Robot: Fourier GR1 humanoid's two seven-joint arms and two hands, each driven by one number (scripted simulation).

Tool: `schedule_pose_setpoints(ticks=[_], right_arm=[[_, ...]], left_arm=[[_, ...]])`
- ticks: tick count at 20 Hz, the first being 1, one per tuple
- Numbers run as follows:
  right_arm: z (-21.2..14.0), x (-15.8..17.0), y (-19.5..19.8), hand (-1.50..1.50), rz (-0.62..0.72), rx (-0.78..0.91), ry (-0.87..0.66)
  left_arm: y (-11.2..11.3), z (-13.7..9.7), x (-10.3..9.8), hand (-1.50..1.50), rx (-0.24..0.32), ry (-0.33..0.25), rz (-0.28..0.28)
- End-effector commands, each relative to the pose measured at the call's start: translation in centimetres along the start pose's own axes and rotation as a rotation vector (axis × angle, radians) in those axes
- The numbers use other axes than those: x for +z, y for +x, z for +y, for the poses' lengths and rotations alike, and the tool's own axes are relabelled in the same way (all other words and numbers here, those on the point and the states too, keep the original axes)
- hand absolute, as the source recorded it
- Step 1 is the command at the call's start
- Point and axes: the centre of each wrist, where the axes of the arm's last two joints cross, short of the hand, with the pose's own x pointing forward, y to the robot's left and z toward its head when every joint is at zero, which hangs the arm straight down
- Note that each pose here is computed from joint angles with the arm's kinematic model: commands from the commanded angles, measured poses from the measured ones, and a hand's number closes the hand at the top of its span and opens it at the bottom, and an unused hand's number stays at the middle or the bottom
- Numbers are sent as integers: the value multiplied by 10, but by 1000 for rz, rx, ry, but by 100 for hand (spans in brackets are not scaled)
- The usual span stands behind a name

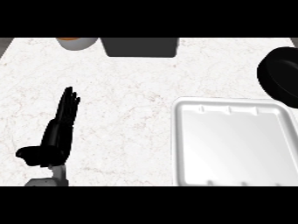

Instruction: Pick the pear from the tray and place it in the pot

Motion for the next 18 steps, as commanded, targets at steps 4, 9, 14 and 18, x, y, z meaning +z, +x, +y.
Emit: schedule_pose_setpoints(ticks=[4, 9, 14, 18], right_arm=[[6, -21, -72, 150, 92, 39, -5], [5, -53, -96, 150, 106, 24, 36], [32, -48, -120, 150, 110, 16, 170], [65, -45, -131, 150, 156, 32, 229]], left_arm=[[-4, 5, 11, 0, -1, -15, 2], [11, 5, -12, 0, -5, -16, 5], [-1, -6, -10, 0, 2, -10, -7], [12, -7, -8, 0, 11, -36, -12]])
